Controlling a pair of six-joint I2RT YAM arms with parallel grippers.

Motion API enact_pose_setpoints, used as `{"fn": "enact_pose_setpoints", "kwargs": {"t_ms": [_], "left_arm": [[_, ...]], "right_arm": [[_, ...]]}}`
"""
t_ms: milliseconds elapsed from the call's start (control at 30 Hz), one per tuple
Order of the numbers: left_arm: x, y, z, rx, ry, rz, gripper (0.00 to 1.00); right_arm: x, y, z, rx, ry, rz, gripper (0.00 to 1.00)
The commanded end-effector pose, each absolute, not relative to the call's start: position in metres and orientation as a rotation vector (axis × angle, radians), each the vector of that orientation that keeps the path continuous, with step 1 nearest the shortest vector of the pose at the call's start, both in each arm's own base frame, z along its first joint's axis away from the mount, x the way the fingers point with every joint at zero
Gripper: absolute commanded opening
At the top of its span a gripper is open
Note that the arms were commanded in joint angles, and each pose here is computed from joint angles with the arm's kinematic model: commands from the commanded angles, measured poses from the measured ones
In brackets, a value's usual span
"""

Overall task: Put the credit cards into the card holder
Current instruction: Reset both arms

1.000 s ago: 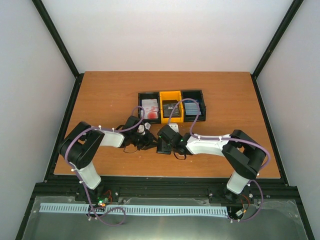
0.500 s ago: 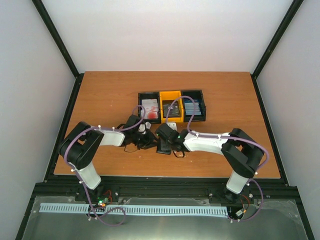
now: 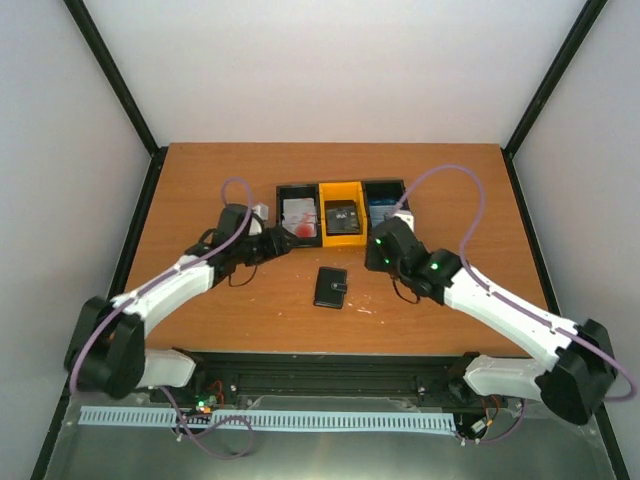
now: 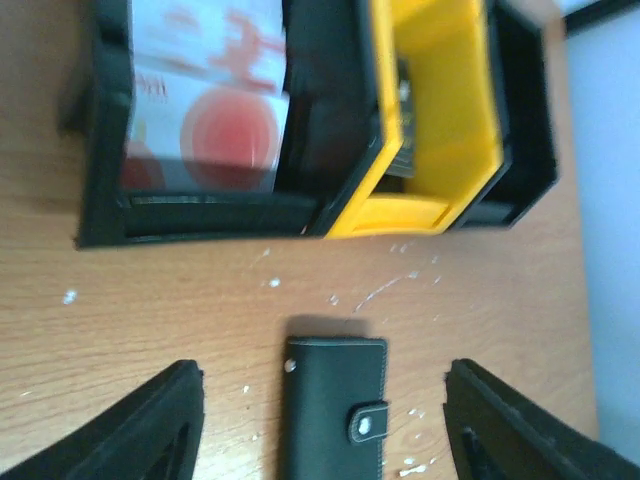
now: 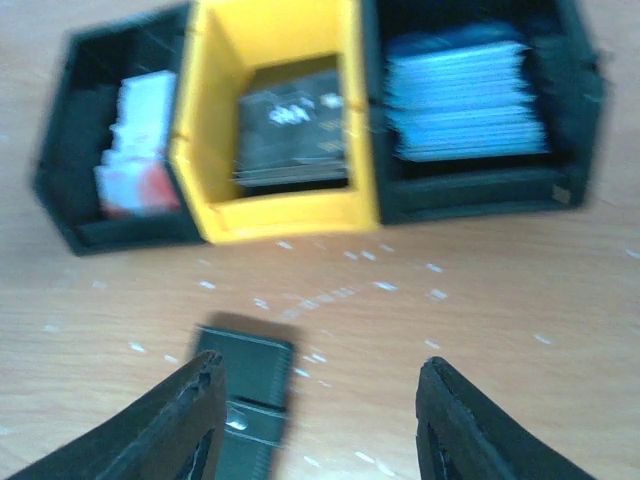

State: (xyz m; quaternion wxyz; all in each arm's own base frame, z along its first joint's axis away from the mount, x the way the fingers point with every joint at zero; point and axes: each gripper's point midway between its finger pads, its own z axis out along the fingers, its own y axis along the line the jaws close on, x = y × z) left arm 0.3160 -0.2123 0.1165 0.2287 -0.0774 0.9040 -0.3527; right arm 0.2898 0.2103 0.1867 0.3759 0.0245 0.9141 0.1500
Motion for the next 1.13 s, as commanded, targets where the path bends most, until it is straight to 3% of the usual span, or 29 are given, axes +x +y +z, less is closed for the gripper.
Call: {"fn": "enact_pose_setpoints", "kwargs": {"t_ms": [0, 200, 500, 867, 1100], "left_arm": [[0.321, -0.177, 0.172, -0.208, 2.317, -0.776, 0.73], [0.303, -0.139, 0.237, -0.177, 2.113, -0.635, 0.98], [0.262, -0.085, 0.323, -0.176, 1.857, -0.470, 1.00], [0.214, -0.038, 0.378, -0.261, 1.675, -0.392, 1.00], [0.212, -0.048, 0.371, -0.221, 1.690, -0.444, 1.00]], "right_arm": [[0.265, 0.151, 0.167, 0.112, 2.367, 0.198, 0.55], [0.242, 0.104, 0.203, 0.108, 2.241, 0.121, 0.74], [0.204, 0.038, 0.282, 0.205, 2.005, 0.091, 1.00], [0.176, 0.009, 0.316, 0.296, 1.891, 0.179, 1.00], [0.178, 0.014, 0.312, 0.278, 1.906, 0.190, 1.00]]}}
